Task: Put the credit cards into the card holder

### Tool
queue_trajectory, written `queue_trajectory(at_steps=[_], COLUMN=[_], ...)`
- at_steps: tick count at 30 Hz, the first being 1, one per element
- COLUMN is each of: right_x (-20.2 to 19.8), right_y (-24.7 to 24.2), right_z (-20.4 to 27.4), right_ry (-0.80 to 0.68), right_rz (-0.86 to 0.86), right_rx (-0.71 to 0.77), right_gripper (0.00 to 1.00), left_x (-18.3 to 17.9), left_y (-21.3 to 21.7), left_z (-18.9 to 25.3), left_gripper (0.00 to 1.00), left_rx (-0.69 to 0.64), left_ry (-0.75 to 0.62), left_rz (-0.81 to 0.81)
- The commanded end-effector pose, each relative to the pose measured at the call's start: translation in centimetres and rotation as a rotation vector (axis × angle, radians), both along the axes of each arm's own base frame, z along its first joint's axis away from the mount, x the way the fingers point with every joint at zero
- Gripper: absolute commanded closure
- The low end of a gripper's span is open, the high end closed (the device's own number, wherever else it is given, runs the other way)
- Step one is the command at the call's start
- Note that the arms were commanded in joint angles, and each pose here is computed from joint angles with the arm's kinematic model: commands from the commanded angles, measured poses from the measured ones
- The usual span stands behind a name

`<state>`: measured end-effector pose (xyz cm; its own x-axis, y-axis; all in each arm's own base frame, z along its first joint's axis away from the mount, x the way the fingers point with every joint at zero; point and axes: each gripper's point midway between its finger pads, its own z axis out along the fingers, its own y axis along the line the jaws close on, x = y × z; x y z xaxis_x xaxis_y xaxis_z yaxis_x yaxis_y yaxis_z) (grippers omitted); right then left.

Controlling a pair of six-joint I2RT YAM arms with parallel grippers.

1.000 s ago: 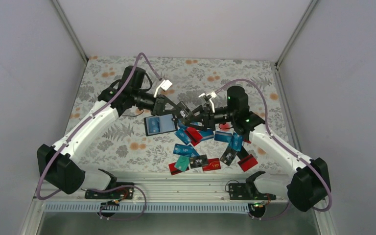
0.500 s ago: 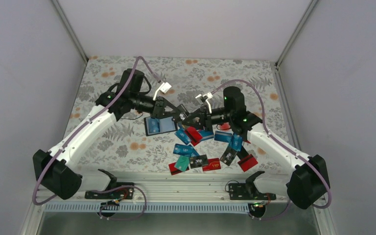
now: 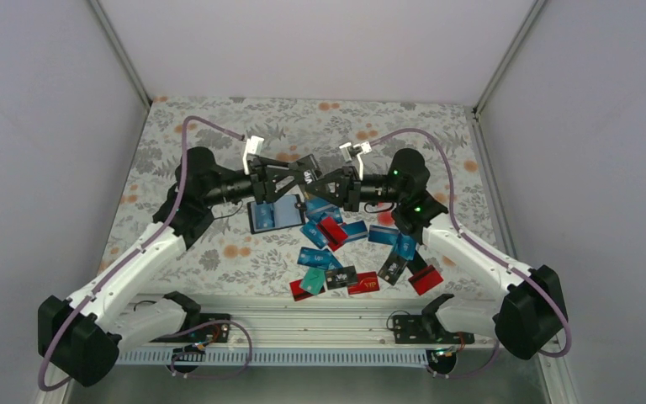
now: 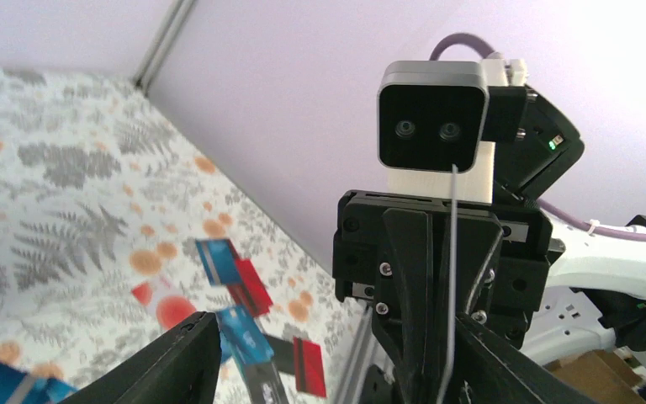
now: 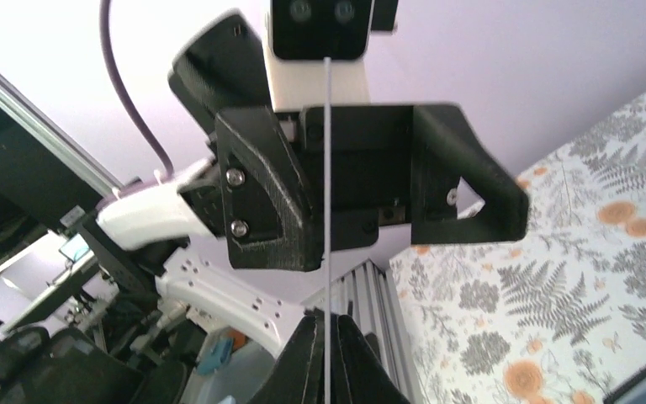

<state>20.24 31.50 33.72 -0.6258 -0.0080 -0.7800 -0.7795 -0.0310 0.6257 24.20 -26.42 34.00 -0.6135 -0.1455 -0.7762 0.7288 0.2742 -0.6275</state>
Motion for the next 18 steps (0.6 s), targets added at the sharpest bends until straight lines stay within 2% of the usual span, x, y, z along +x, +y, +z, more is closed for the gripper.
queue_trajectory(at_steps=[1, 8, 18], right_x=[-0.2, -0.4, -0.6], right_y=[-0.4, -0.3, 0.3], right_z=[3.9, 4.9, 5.0], right_ry=[-0.037, -0.045, -0.050], right_rz=[-0.035, -0.013, 0.031], right_rx=[0.128, 0.170, 0.169], right_gripper=[0.96, 0.96, 0.96], left_x=[-1.0, -1.7, -3.0], left_y=[0.8, 0.6, -0.8], left_z=[4.8, 5.4, 6.1], left_gripper=[0.38, 0.53, 0.67], left_rx=[-0.193, -0.240, -0.245], left_ry=[-0.119, -0.135, -0.168], left_rz=[0.006, -0.037, -0.126])
